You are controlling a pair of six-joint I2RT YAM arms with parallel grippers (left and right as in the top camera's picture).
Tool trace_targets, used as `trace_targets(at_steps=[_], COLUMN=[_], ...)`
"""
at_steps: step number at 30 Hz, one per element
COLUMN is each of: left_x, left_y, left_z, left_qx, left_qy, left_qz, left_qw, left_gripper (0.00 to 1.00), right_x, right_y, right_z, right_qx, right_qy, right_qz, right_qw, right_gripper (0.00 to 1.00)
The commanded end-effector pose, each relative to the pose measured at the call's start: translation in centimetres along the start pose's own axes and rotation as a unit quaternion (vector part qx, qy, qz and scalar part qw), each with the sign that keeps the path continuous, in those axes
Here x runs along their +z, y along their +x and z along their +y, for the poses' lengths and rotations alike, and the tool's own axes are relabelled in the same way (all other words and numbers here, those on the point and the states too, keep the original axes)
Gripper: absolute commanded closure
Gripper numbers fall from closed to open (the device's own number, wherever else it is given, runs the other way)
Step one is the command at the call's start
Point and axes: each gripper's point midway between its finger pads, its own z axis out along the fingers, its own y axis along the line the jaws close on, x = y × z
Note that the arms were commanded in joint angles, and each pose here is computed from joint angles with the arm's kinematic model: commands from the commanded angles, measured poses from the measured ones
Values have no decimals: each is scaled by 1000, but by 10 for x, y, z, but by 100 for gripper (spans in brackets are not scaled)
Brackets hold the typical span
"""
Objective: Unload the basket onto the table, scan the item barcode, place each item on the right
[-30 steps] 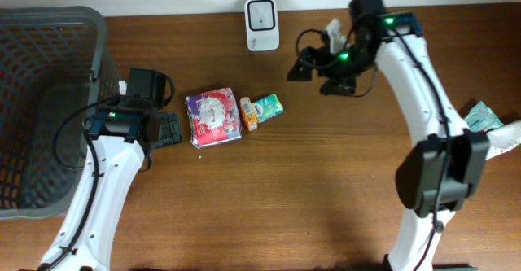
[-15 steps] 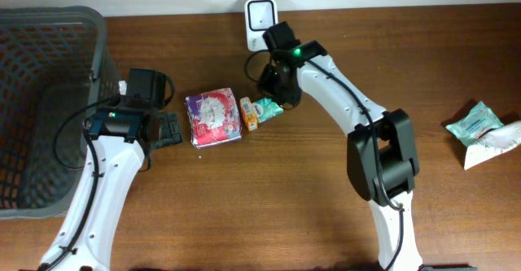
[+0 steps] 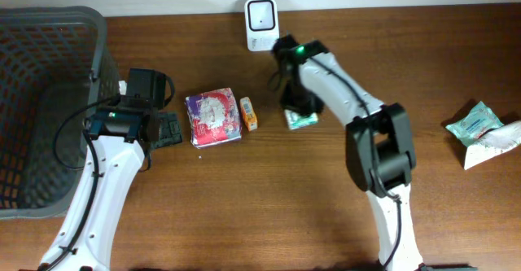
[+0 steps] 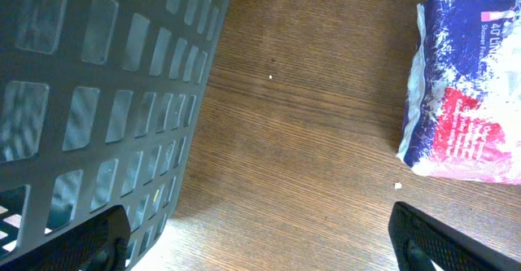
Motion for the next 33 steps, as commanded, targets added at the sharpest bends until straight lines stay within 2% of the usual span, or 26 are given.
trace_targets(at_steps=[1,2,3,4,6,11,12,15,22,23,24,25,27,29,33], left_x=[-1,-1,-1,-1,-1,-1,-1,-1,-1,-1,-1,-1,-1,-1,-1], left_y=[-1,-1,-1,-1,-1,-1,-1,-1,-1,-1,-1,-1,-1,-1,-1], left_z=[1,1,1,1,1,1,1,1,1,1,1,1,1,1,1], left_qx=[-8,-8,-8,-8,-8,-8,-8,-8,-8,-8,-8,-8,-8,-8,-8], left_qy=[0,0,0,0,0,0,0,0,0,0,0,0,0,0,0], left_qz=[-2,-2,-2,-2,-2,-2,-2,-2,-2,-2,-2,-2,-2,-2,-2], left_qw=[1000,1000,1000,1000,1000,1000,1000,1000,1000,1000,1000,1000,1000,1000,1000], left_gripper=[1,1,1,1,1,1,1,1,1,1,1,1,1,1,1], right_x=[-46,-66,-74,-78,-72,-36,-30,-2,36,38,38,35,25,-5,-72], right_y=[-38,-36,-30,-25,-25,-20,-18,-6,19,20,20,22,22,17,21], right_z=[-18,-5,9,20,28,23,22,24,23,22,22,28,40,67,110], right_qx=[-41,-42,-44,-47,-26,168,186,196,179,167,156,129,73,-38,-190], right_qy=[-20,-73,-115,-145,-147,-107,-100,-74,-45,-42,-44,-59,-93,-167,-312], right_qz=[-44,-26,-9,5,5,31,35,33,44,46,47,56,65,60,48], right_qw=[998,996,992,988,989,979,977,977,982,984,986,988,991,983,930], right_gripper=[92,69,56,49,69,69,69,63,62,80,92,96,96,96,96])
